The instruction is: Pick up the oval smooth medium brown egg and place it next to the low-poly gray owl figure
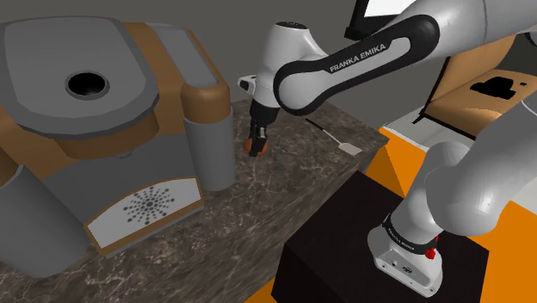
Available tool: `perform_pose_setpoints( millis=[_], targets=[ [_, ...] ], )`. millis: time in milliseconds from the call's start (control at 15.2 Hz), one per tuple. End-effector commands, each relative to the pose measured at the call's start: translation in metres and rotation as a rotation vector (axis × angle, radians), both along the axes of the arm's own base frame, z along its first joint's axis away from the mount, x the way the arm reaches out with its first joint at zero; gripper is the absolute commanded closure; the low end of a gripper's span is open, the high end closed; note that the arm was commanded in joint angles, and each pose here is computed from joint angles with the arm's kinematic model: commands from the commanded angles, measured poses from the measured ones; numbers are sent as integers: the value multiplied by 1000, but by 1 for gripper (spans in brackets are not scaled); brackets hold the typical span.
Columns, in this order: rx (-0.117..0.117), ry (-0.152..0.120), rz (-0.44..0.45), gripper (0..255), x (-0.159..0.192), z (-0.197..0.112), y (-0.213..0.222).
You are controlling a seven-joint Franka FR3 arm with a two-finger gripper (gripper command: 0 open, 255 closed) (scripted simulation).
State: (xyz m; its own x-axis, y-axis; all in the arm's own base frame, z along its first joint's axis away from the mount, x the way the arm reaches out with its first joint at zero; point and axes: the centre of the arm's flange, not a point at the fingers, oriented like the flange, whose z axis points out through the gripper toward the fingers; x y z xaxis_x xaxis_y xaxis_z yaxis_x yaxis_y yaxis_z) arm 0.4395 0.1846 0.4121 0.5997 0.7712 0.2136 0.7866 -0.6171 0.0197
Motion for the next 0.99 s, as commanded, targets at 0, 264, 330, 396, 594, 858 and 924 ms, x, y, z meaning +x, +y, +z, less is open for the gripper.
perform_pose_setpoints(
  millis=[0,264,330,396,594,858,924],
  targets=[
    [0,0,0,255,0,11,1],
    [0,0,0,255,0,32,1],
    [0,0,0,255,0,37,1],
    [0,0,0,255,0,43,1],
    [0,0,0,255,0,58,1],
    [0,0,0,255,0,80,1],
    [0,0,0,255,0,85,1]
  ],
)
